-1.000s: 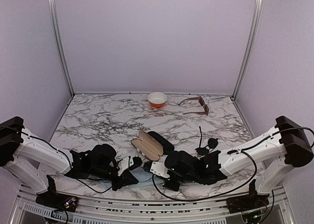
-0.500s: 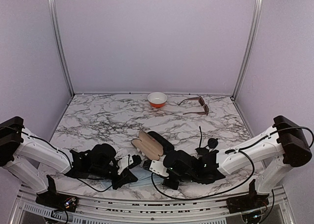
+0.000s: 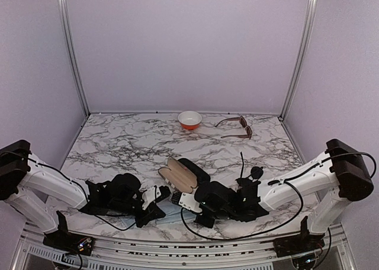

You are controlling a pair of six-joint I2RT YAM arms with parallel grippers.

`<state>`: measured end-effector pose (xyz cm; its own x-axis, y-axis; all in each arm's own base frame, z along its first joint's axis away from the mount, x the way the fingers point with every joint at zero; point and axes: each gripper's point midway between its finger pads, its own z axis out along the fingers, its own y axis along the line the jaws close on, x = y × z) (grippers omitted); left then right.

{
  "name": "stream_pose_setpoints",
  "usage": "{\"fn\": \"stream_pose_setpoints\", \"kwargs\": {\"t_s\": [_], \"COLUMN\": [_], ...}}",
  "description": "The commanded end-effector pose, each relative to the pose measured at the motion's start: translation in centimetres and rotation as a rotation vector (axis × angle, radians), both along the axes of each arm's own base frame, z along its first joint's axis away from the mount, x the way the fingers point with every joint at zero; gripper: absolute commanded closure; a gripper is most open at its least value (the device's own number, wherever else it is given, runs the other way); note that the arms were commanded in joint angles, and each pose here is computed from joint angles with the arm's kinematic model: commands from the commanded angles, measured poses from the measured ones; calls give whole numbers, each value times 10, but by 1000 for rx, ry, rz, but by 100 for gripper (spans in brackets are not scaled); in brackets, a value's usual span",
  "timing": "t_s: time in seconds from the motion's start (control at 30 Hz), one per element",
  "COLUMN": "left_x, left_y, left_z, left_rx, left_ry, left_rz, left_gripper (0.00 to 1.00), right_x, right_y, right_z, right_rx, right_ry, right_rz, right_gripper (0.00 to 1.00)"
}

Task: Organize the sunglasses
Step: Fold the glasses cleaning cloth at the corner of the board.

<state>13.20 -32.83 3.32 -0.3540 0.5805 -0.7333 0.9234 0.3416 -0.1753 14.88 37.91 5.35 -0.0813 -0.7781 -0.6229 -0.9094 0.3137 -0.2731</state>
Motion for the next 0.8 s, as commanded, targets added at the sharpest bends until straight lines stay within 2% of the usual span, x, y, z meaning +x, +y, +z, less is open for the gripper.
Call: {"fn": "stream_pose_setpoints", "kwargs": {"t_s": [0.0, 0.53, 0.77], "left_x": [11, 19, 24], "left_y": [-4, -3, -2], "left_z": [3, -5, -6], "left_rx": [-2, 27, 36], "left_ry": [-23, -26, -39], "left_rz": [32, 77, 99], "left_gripper": [100, 97, 92], "right_x": [11, 15, 18], "right_y": [5, 4, 3], "right_z": [8, -5, -9], "right_rx": [2, -24, -41], "right_ry": [-26, -6, -3], "right_rz": [-26, -51, -66], "right_gripper": [100, 100, 100]}}
